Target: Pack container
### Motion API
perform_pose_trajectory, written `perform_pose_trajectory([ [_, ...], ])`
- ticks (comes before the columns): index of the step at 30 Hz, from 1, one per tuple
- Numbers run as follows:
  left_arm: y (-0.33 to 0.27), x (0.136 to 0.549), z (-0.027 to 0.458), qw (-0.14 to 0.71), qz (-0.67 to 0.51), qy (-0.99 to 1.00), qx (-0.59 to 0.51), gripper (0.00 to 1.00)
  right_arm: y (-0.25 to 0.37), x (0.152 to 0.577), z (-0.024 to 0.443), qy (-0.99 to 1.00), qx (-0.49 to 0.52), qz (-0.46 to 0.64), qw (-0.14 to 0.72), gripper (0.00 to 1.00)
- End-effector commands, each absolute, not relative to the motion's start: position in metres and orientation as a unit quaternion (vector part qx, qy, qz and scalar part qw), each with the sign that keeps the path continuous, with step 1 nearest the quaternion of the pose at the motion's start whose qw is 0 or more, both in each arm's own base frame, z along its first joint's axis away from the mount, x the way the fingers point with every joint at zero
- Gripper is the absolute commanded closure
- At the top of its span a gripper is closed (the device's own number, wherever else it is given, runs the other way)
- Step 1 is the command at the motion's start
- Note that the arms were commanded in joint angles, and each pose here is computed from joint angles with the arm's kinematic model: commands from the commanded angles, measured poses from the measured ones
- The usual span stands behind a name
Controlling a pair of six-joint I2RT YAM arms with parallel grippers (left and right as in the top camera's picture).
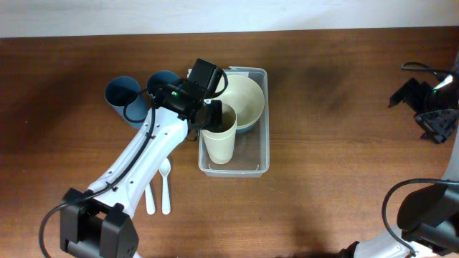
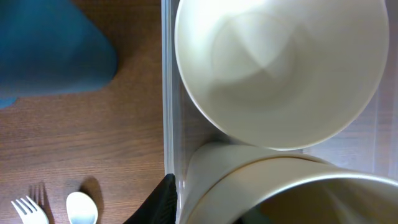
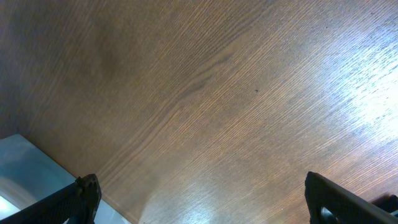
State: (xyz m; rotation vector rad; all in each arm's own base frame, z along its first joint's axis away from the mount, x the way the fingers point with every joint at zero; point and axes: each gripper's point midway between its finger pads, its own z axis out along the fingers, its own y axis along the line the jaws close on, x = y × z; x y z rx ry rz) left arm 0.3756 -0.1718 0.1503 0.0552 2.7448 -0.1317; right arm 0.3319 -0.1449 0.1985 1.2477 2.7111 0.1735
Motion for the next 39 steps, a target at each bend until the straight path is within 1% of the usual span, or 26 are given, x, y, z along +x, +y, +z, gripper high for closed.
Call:
perform_pose_trajectory([
  [1, -0.171, 0.373, 0.152, 0.190, -0.043, 0.980, 0.026, 0.79, -0.147, 0.331, 0.210, 0.904, 0.414, 0.054, 0.094, 0.01],
  [5, -0.174, 0.365, 0.149, 0.171, -0.054, 0.983, 0.030, 0.85, -0.147, 0.331, 0.210, 0.904, 0.414, 0.054, 0.094, 0.01],
  [8, -0.174, 0.366, 0.149, 0.172, -0.054, 0.983, 0.029, 0.90, -0.147, 0.331, 0.210, 0.904, 0.414, 0.054, 0.094, 0.01],
  [11, -0.175, 0.369, 0.151, 0.180, -0.056, 0.982, 0.029, 0.92, -0.147, 0.331, 0.210, 0.904, 0.414, 0.054, 0.094, 0.01],
  [17, -0.173, 0.379, 0.158, 0.203, -0.048, 0.978, 0.029, 0.92, -0.147, 0.331, 0.210, 0.904, 0.414, 0.054, 0.094, 0.01],
  [22, -0.169, 0.370, 0.155, 0.183, -0.037, 0.981, 0.041, 0.91, -0.147, 0.331, 0.210, 0.904, 0.414, 0.054, 0.094, 0.01],
  [25, -0.166, 0.368, 0.154, 0.180, -0.030, 0.982, 0.040, 0.86, -0.147, 0.331, 0.210, 0.904, 0.414, 0.054, 0.094, 0.01],
  [30, -0.165, 0.368, 0.157, 0.181, -0.029, 0.982, 0.039, 0.84, -0.147, 0.331, 0.210, 0.904, 0.414, 0.054, 0.094, 0.01],
  [36, -0.167, 0.371, 0.172, 0.189, -0.032, 0.981, 0.039, 0.83, -0.147, 0.331, 0.210, 0.904, 0.414, 0.054, 0.094, 0.01],
  [39, -0.168, 0.374, 0.176, 0.195, -0.035, 0.979, 0.039, 0.79, -0.147, 0.331, 0.210, 0.904, 0.414, 0.054, 0.094, 0.01],
])
